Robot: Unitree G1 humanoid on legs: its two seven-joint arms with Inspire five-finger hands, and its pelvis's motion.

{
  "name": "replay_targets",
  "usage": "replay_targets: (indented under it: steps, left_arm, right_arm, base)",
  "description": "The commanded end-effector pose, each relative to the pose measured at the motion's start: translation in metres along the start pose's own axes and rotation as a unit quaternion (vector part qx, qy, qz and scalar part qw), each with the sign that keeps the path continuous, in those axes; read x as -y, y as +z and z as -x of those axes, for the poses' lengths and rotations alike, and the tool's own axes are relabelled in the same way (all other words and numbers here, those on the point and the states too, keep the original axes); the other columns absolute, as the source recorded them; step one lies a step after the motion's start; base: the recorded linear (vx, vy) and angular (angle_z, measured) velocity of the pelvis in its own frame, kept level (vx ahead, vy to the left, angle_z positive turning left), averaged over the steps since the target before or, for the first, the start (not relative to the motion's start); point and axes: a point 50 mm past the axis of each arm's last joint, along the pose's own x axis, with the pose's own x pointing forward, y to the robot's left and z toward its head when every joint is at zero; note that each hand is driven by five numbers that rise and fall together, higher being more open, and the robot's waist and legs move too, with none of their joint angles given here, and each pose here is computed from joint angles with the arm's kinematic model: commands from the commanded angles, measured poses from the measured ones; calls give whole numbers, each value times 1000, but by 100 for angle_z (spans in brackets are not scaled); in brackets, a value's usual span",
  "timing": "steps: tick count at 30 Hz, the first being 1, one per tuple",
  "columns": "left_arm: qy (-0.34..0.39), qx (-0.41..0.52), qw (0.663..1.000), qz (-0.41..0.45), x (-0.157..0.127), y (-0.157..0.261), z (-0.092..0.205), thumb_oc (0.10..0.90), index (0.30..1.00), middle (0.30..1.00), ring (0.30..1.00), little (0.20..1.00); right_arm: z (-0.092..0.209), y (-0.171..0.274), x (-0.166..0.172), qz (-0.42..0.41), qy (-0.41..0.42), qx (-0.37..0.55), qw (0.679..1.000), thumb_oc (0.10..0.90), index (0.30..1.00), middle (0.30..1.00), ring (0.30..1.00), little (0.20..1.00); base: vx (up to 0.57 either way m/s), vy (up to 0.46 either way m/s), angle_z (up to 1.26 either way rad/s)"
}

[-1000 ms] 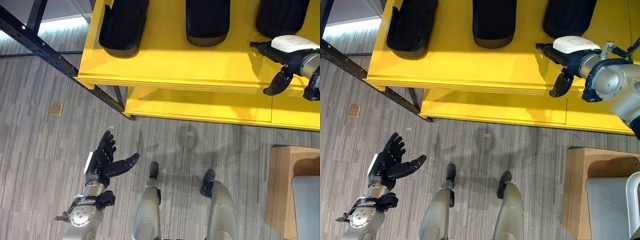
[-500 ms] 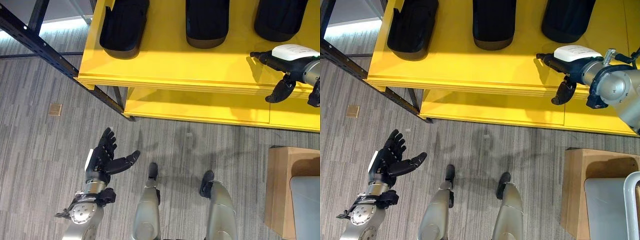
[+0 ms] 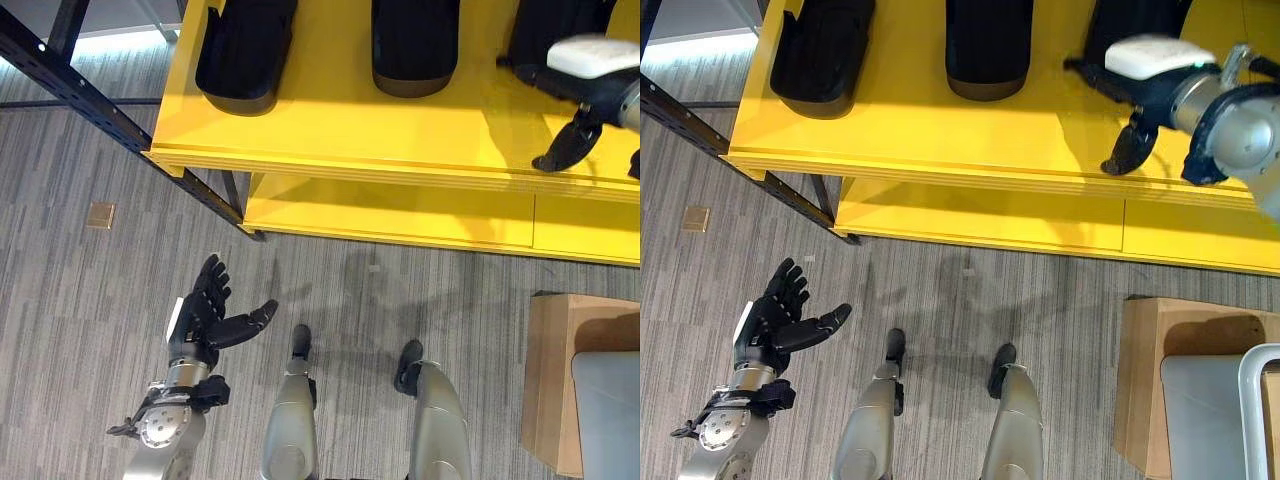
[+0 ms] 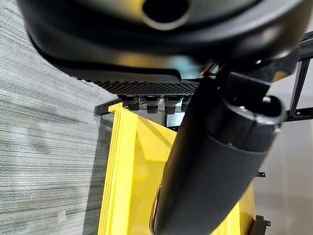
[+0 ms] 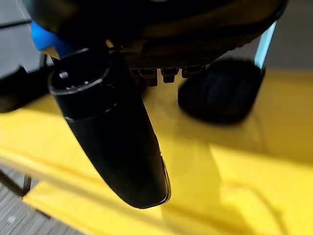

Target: Move parts from the plastic box to the shelf.

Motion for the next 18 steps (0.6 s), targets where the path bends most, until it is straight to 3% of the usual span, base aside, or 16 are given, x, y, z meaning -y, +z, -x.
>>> replay_targets:
  steps: [1,12,18]
  left_arm:
    - [26,94,995,-4,-18,36,10,900,1000,1000,1000,1000]
    - [39,82,995,-31,-30,36,15,900,1000,1000,1000,1000]
    - [47,71,996,-37,-37,33,17,900,1000,1000,1000,1000]
  right_arm:
    - [28,0,73,-2,-152,6,988,900,1000,1000,1000,1000]
    - [30,-13,82,24,-162,-36,986,900,1000,1000,1000,1000]
    - [34,-38,86,30,-175,-105,978,900,1000,1000,1000,1000]
  base:
    - [0,0,0]
    - [29,-7,0]
    - [0,0,0]
